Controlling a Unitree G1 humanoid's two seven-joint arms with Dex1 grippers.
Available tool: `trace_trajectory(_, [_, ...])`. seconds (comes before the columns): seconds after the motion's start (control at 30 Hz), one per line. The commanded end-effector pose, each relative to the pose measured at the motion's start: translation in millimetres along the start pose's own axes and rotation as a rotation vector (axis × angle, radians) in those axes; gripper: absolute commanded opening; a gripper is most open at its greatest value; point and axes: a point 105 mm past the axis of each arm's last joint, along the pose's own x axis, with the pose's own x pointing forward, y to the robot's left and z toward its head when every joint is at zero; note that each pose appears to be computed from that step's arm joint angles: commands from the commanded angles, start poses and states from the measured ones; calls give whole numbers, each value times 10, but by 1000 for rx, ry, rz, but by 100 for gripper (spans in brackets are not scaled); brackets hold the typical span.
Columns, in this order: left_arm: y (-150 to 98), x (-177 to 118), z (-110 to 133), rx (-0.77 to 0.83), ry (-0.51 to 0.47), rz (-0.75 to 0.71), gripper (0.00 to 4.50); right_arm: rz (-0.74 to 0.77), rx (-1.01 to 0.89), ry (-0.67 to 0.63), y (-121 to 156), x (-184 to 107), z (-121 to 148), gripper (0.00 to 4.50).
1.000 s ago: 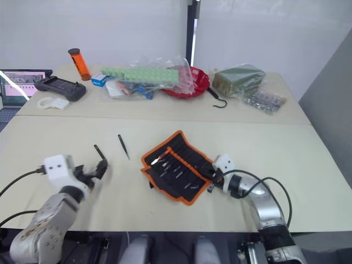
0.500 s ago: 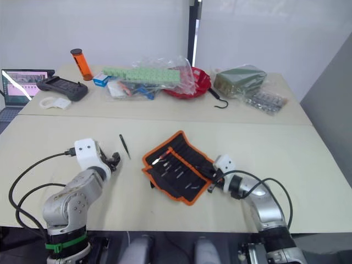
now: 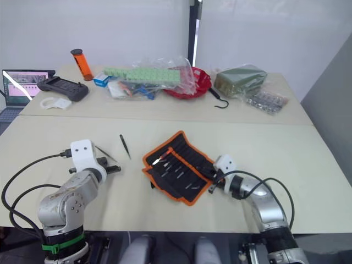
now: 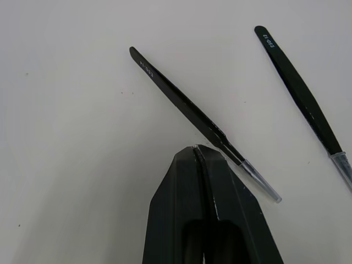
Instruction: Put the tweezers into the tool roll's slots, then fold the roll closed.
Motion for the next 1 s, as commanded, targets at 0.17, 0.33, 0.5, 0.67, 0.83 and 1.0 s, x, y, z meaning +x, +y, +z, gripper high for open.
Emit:
trace_trajectory(0.17, [203, -56, 109, 79, -59, 28, 4, 32, 37, 93, 82, -2, -227, 0])
trace_trajectory(0.33, [212, -94, 189, 51, -96, 18, 4, 35, 36, 96, 86, -6, -231, 0])
trace_trajectory(0.5, [96, -195, 379, -55, -189, -37, 59, 37, 35, 100, 89, -12, -234, 0])
trace_trajectory(0.67, [20, -208, 433, -129, -178, 3, 220, 46, 32, 102, 98, 6, -224, 0])
trace_trajectory(0.83, [-95, -115, 383, -170, -111, 92, 387, 49, 32, 103, 102, 10, -221, 0])
trace_trajectory(1.0, [-308, -55, 330, -132, -61, 146, 449, 52, 32, 105, 110, 6, -216, 0])
